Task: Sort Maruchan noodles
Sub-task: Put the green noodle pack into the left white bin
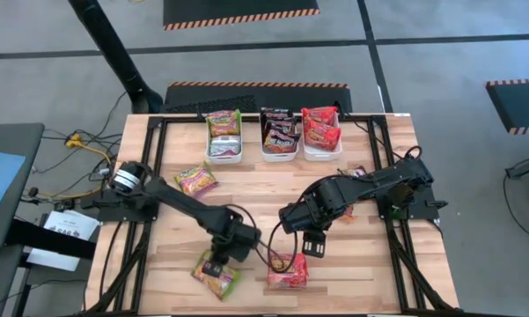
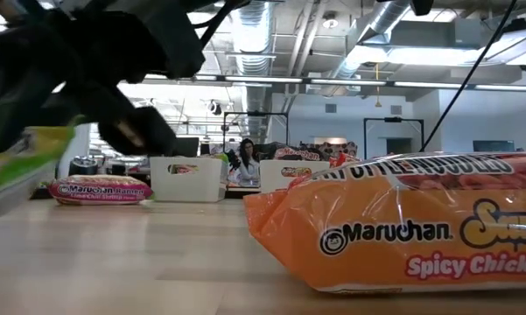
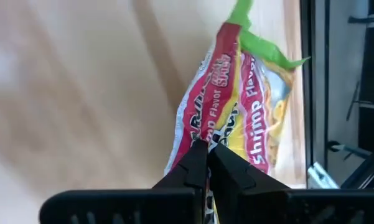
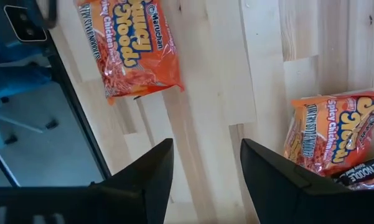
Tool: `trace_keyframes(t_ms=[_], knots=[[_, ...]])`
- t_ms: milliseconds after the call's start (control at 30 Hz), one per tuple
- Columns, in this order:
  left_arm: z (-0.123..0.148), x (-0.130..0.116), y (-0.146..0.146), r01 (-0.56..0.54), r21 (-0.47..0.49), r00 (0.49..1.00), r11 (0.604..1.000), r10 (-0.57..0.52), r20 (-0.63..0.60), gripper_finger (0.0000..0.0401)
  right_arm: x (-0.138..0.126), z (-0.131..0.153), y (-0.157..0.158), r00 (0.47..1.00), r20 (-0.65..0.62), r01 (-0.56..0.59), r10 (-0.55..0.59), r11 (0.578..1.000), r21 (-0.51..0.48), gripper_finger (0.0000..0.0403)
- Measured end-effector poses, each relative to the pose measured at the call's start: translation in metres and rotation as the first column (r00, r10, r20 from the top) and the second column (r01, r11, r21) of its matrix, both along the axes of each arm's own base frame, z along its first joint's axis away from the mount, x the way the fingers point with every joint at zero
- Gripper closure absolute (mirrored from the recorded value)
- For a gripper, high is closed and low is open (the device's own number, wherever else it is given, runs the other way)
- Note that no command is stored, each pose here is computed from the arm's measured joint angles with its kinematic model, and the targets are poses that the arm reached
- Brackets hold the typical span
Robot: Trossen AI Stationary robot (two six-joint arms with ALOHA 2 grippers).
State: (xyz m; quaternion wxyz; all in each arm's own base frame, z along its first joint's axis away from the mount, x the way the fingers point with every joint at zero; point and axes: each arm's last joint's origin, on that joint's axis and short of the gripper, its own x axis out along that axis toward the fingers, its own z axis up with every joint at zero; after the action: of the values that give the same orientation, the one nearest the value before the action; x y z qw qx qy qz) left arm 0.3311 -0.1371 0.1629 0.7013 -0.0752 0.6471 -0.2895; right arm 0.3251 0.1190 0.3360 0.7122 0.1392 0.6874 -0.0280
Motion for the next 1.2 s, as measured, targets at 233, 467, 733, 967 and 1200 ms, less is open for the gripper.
trace_keyframes(t_ms=[233,467,733,967,1200], knots=[[0.030,-0.012,0.030,0.016,0.064,1.000,0.998,-0.016,0.008,0.0401,-0.001,0.000,0.000,0.996,-0.023,0.082,-0.082,0.997,-0.001,0.0197],[0.063,-0.030,0.060,0.023,0.137,0.999,0.990,-0.030,0.043,0.0401,-0.006,0.000,0.006,0.989,-0.022,0.146,-0.148,0.986,-0.078,0.0197],[0.103,-0.050,0.101,-0.053,0.246,0.986,0.968,0.011,0.169,0.0401,-0.007,0.000,0.008,0.964,0.044,0.267,-0.263,0.948,-0.174,0.0197],[0.132,-0.071,0.152,-0.224,0.368,0.951,0.903,0.120,0.285,0.0401,-0.003,0.000,-0.003,0.940,0.102,0.341,-0.326,0.910,-0.236,0.0198],[0.152,-0.095,0.205,-0.417,0.522,0.891,0.744,0.219,0.398,0.0401,0.007,0.001,-0.033,0.907,0.167,0.420,-0.387,0.851,-0.313,0.0198]])
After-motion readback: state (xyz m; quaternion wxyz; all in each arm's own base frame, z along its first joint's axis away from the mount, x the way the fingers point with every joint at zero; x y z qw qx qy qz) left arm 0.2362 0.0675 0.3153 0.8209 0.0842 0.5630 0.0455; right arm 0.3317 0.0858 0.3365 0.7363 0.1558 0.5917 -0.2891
